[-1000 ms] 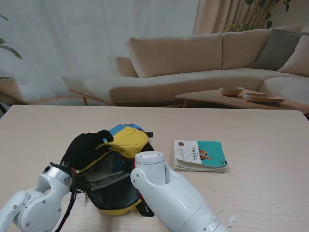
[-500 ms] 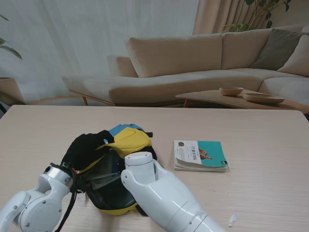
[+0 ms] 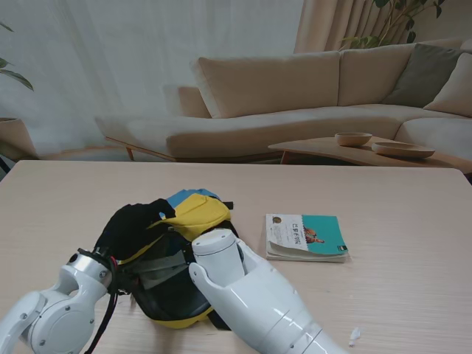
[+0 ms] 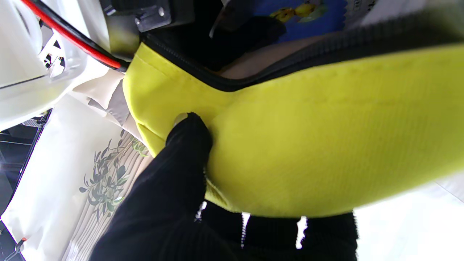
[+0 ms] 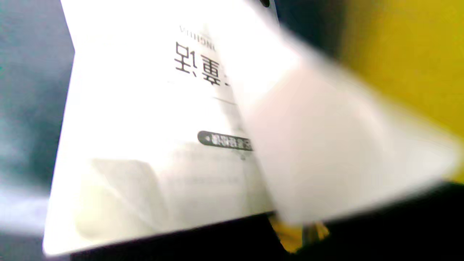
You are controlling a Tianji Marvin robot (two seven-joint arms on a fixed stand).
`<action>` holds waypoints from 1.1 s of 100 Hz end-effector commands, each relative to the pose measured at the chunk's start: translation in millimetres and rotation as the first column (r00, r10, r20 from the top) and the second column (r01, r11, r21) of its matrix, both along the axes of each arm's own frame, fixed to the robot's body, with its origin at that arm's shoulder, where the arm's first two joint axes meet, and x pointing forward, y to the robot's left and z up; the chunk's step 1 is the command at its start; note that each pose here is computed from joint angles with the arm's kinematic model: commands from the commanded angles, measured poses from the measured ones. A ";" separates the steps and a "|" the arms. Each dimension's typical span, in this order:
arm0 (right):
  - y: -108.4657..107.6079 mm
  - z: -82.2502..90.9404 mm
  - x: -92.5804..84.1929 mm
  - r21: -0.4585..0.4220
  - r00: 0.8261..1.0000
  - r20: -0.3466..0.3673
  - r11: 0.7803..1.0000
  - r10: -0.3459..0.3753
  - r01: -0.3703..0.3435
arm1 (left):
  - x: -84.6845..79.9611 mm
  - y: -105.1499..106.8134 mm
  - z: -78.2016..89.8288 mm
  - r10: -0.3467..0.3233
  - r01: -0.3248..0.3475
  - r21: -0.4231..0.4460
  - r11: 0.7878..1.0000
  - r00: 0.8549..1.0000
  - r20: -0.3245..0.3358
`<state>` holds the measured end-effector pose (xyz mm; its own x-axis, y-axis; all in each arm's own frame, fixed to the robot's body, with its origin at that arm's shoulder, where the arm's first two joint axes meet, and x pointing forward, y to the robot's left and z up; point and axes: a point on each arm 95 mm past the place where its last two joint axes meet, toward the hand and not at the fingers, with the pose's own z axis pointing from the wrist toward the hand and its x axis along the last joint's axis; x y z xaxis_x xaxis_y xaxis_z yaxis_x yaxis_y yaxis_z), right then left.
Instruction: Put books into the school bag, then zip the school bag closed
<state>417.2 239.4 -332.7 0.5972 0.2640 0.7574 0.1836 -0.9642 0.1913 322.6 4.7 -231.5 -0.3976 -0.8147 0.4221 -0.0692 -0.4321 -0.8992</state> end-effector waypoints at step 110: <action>-87.5 38.0 -57.4 0.194 0.983 0.164 0.975 0.078 -0.109 | 13.5 -0.6 -3.1 -0.003 0.003 -0.003 1.000 0.999 -0.041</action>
<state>368.4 156.9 -293.7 0.4488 0.1583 0.8795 0.2449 -0.9683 0.0493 336.8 5.6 -233.5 -0.3862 -0.8135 0.4347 -0.0879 -0.4367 -0.8953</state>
